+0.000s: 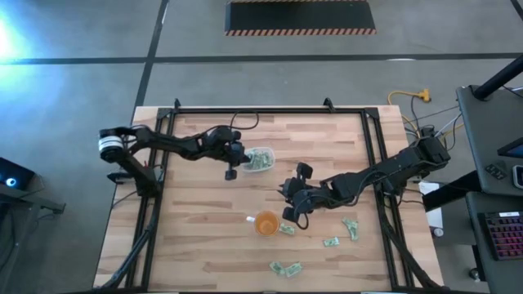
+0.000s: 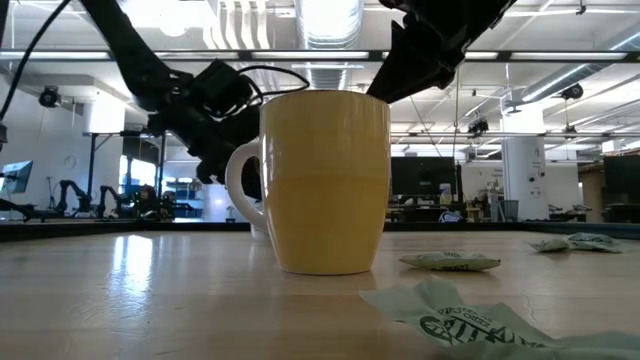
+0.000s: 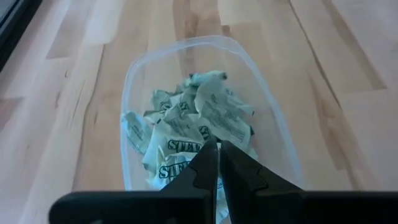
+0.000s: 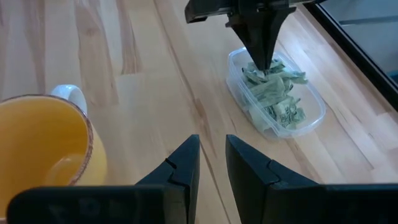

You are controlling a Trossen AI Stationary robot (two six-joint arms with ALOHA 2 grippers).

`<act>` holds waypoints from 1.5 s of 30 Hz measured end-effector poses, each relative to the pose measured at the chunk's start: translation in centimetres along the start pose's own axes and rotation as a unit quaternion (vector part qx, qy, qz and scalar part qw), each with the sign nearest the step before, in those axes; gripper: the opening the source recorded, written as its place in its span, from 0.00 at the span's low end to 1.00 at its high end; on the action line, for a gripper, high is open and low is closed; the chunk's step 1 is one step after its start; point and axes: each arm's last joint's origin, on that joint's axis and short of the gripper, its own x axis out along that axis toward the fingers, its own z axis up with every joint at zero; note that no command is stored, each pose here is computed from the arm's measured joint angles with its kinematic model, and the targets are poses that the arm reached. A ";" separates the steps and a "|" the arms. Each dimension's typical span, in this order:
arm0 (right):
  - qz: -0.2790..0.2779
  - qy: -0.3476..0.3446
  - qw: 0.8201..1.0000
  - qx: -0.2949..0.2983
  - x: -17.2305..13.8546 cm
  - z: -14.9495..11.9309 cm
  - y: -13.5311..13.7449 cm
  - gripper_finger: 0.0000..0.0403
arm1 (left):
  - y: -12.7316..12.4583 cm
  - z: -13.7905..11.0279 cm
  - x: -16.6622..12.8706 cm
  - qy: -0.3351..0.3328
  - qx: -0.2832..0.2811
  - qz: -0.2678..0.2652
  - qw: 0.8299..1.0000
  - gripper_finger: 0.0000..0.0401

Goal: Pick and place Stevia / Truvia into bins
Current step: Put the stevia packet into the transparent bin

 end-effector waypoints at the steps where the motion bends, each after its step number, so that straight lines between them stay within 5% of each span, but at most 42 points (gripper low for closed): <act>1: 0.000 0.000 1.000 0.000 0.0 0.0 0.0 0.17 | 0.0 0.0 0.1 0.000 0.000 0.001 1.000 0.00; 11: -0.002 0.004 1.000 -0.003 0.1 -0.4 -0.1 0.17 | 0.1 0.0 0.0 0.005 -0.001 0.012 1.000 0.02; 24: -0.002 0.005 1.000 -0.003 0.2 -0.4 -0.1 0.17 | 0.2 0.7 -1.0 0.004 -0.002 0.016 1.000 0.38; 32: -0.005 0.015 1.000 -0.010 0.4 -1.1 -0.2 0.17 | -0.2 2.3 -4.5 -0.014 -0.001 0.022 1.000 0.44; 38: 0.000 0.097 0.995 0.000 0.4 -3.1 -0.7 0.17 | -1.0 3.1 -7.2 -0.024 -0.061 0.010 0.998 0.44; 45: -0.092 0.211 0.967 0.110 -0.4 -5.5 -2.2 0.17 | -3.4 2.8 -8.7 -0.007 -0.107 -0.048 0.993 0.44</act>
